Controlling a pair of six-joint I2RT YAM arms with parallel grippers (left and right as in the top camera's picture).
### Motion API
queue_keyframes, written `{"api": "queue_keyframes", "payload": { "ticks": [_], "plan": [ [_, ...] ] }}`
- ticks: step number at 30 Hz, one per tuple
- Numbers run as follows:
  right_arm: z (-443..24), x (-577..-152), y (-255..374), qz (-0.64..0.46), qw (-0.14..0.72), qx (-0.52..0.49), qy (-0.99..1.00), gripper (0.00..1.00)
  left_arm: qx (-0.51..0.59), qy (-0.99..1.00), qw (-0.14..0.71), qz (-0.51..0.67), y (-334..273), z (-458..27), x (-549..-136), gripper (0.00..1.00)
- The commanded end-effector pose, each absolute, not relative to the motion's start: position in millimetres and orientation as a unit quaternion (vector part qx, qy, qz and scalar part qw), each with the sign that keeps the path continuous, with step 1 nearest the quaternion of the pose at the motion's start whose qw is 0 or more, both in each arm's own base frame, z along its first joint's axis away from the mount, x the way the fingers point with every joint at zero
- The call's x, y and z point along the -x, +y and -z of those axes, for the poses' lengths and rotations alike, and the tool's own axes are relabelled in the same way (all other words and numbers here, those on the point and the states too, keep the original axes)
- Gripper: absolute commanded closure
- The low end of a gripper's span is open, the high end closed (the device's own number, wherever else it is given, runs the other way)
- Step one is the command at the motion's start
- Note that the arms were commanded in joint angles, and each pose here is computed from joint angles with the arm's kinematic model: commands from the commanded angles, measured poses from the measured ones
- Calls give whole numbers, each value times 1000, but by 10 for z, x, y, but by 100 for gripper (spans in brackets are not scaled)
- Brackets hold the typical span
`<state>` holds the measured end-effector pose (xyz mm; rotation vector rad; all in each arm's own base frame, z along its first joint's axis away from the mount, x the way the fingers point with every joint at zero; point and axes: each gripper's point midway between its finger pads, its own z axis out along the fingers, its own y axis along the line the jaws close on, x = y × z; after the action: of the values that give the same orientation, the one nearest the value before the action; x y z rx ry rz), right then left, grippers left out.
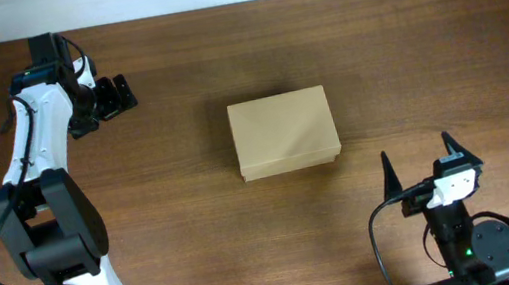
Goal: Pack container
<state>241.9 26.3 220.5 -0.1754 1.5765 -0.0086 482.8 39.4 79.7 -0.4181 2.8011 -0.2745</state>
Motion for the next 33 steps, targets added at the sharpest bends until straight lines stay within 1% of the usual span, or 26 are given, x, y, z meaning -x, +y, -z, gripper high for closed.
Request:
{"api": "queue_keyframes", "payload": {
  "ticks": [1, 6, 10, 15, 20, 33],
  "plan": [
    [-2166, -2402, 246, 8, 708, 79, 702, 1, 143, 973, 156, 92, 414, -856, -4855, 0],
    [-2074, -2368, 236, 10, 714, 77, 696, 1, 143, 973, 156, 92, 414, -856, -4855, 0],
    [-1966, -2375, 219, 12, 700, 76, 710, 1, 143, 973, 156, 92, 414, -856, -4855, 0],
    [-1706, -2358, 192, 15, 661, 76, 746, 1, 143, 973, 156, 92, 414, -856, -4855, 0],
    [-1331, -2283, 186, 15, 601, 82, 795, 0, 143, 973, 156, 92, 414, -856, -4855, 0],
    [-1331, -2285, 187, 15, 601, 82, 795, 1, 143, 973, 156, 88, 426, -855, -4853, 0]
  ]
}}
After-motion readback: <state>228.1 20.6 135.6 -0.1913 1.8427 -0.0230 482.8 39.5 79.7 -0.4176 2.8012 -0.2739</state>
